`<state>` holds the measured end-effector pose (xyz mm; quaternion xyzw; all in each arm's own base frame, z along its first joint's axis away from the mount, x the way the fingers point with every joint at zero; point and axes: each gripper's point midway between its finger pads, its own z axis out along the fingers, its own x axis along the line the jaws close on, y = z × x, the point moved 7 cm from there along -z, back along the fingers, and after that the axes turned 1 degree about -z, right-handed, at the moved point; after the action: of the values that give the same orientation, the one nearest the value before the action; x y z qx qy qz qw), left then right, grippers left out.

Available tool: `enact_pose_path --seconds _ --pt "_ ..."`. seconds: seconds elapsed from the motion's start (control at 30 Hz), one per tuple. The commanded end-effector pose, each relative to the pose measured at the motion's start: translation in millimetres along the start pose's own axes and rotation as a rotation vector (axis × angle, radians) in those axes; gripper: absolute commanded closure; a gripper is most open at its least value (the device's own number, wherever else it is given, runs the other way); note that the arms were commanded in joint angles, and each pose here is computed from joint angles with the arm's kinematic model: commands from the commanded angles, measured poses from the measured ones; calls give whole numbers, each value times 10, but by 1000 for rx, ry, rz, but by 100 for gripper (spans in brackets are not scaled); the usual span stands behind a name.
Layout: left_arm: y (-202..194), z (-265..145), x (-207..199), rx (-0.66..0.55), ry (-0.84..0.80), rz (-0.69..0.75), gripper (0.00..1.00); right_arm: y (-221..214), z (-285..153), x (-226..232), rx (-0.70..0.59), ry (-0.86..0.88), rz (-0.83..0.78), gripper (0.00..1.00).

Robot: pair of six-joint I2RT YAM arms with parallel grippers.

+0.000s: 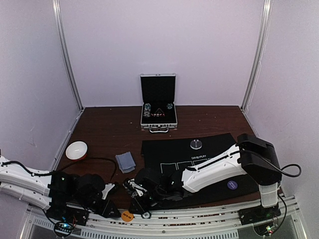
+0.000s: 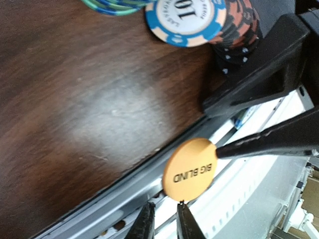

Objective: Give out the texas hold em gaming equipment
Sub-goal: Adjust the big blind button at the corner of the board.

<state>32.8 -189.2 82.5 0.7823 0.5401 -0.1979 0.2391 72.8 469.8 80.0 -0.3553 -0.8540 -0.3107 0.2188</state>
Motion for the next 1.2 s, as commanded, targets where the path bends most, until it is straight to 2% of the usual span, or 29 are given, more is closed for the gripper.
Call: enact_pose_path --seconds 0.0,0.33,0.5,0.6,0.83,1.17 --pt "-21 63 -45 12 -62 -9 83 -143 144 -70 85 12 25 70" --pt "-85 89 49 19 -63 -38 85 -162 279 21 144 122 28 71" --pt "-79 89 39 13 -76 -44 85 -154 296 78 147 168 22 78" --pt "-79 88 28 14 -83 -41 85 -180 295 83 157 186 16 79" --pt "-154 113 116 42 -78 -39 85 -272 246 232 207 243 -67 81" --pt "-156 74 79 25 -112 -26 84 -200 167 346 175 263 -104 82"
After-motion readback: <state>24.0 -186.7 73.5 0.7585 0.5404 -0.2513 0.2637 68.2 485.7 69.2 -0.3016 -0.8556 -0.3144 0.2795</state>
